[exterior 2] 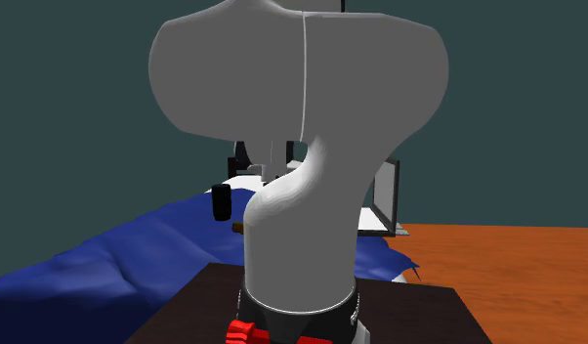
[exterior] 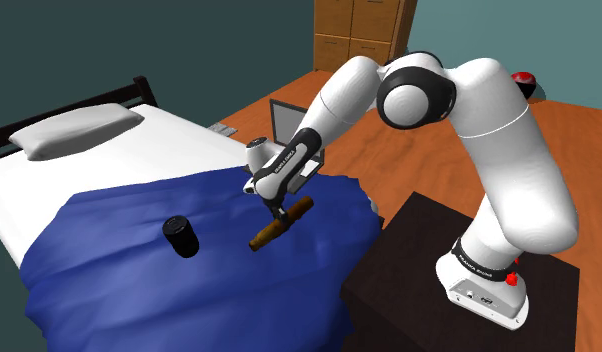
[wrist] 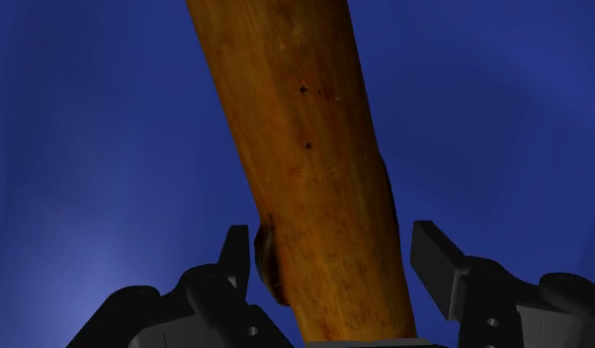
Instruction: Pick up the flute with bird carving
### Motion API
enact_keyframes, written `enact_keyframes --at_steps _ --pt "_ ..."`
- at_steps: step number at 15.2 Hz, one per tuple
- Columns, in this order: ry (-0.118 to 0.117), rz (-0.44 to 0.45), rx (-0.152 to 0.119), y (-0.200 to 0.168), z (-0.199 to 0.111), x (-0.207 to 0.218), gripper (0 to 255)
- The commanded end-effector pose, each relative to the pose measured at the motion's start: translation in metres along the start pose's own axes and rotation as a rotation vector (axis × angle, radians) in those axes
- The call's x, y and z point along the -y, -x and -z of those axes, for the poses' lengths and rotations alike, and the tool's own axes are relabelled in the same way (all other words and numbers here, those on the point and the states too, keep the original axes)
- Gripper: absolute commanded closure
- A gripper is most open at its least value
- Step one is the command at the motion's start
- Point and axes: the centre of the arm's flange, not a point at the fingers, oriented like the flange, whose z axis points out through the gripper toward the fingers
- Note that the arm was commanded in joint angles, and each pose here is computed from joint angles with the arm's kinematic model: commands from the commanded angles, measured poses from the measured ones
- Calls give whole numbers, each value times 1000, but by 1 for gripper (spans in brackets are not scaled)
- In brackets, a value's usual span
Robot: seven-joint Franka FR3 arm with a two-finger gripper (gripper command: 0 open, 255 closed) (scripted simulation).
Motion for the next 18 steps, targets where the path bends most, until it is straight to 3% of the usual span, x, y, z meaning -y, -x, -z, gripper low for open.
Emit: enact_keyframes --at_steps 1,8,18 --pt "-1 0 0 0 -2 0 255" --pt "-1 0 0 -1 -1 0 255" --pt "-1 0 0 2 51 10 255"
